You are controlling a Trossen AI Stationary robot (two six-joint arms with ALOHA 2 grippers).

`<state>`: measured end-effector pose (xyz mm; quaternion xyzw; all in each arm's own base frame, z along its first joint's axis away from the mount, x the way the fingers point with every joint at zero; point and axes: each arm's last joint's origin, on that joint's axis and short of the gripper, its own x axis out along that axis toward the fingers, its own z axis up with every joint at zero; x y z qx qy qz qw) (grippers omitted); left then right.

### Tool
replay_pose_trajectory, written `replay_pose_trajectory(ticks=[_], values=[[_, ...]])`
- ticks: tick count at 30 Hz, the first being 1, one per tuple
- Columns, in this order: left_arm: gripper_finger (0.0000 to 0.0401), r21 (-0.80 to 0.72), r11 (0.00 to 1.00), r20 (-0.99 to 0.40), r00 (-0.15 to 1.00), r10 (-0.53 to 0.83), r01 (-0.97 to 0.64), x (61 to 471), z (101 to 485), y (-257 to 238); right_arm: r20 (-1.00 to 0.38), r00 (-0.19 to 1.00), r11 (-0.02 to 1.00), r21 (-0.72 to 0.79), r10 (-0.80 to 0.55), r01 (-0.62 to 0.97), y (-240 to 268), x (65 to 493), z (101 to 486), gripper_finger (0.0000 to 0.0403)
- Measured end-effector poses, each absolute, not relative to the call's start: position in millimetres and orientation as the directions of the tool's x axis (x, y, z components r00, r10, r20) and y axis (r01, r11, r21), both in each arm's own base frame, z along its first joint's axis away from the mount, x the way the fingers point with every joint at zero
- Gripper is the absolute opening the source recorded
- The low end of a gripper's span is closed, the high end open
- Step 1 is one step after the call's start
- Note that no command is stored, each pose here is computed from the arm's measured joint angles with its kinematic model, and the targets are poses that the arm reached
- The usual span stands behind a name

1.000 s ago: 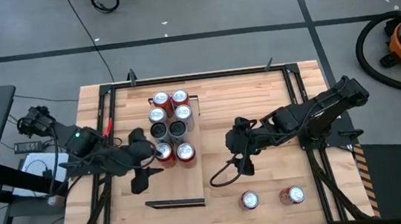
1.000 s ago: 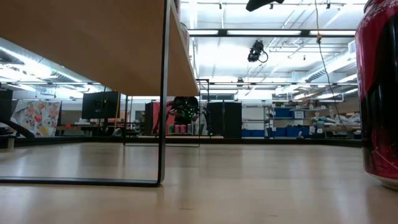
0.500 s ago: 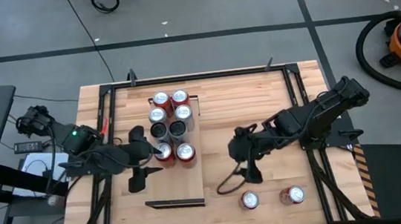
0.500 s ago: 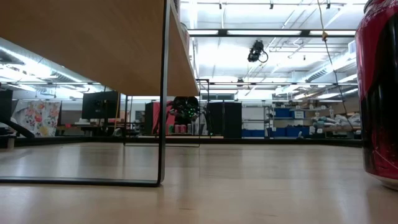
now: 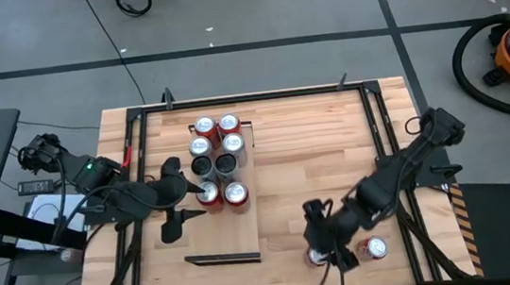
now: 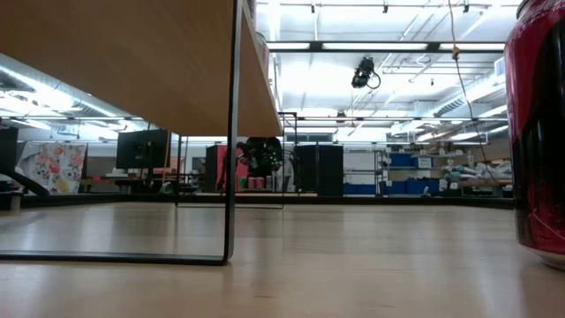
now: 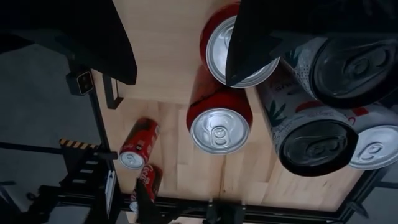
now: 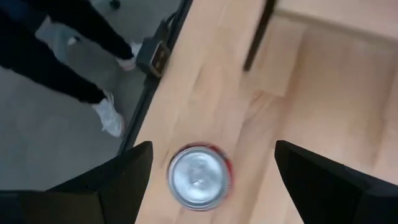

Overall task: Pick and place cans onto a shelf
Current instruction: Put the left red-white soda can on the shelf

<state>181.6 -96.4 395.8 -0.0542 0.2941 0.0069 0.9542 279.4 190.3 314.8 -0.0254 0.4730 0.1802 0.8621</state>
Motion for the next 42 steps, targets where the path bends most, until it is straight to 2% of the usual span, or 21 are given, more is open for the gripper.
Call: replay_pose_trajectory(ticks=[3, 12, 30, 42], values=[[0.0258, -0.099, 0.994, -0.562, 0.827, -0.018, -0.046, 181, 396, -96, -0.838, 0.466, 0.926, 0.113, 0.284, -0.360, 205, 279, 304, 0.0347], [0.0258, -0.112, 0.991, -0.551, 0.835, -0.002, -0.072, 177, 398, -93, -0.805, 0.557, 0.932, -0.014, 0.204, -0.361, 228, 270, 301, 0.0347], [0.0258, -0.114, 0.989, -0.534, 0.845, 0.015, -0.089, 175, 401, -91, -0.869, 0.475, 0.954, -0.014, 0.137, -0.299, 228, 269, 246, 0.0348], [0.0258, -0.113, 0.989, -0.535, 0.845, 0.016, -0.090, 175, 401, -91, -0.872, 0.465, 0.960, 0.023, 0.156, -0.280, 224, 265, 217, 0.0348]])
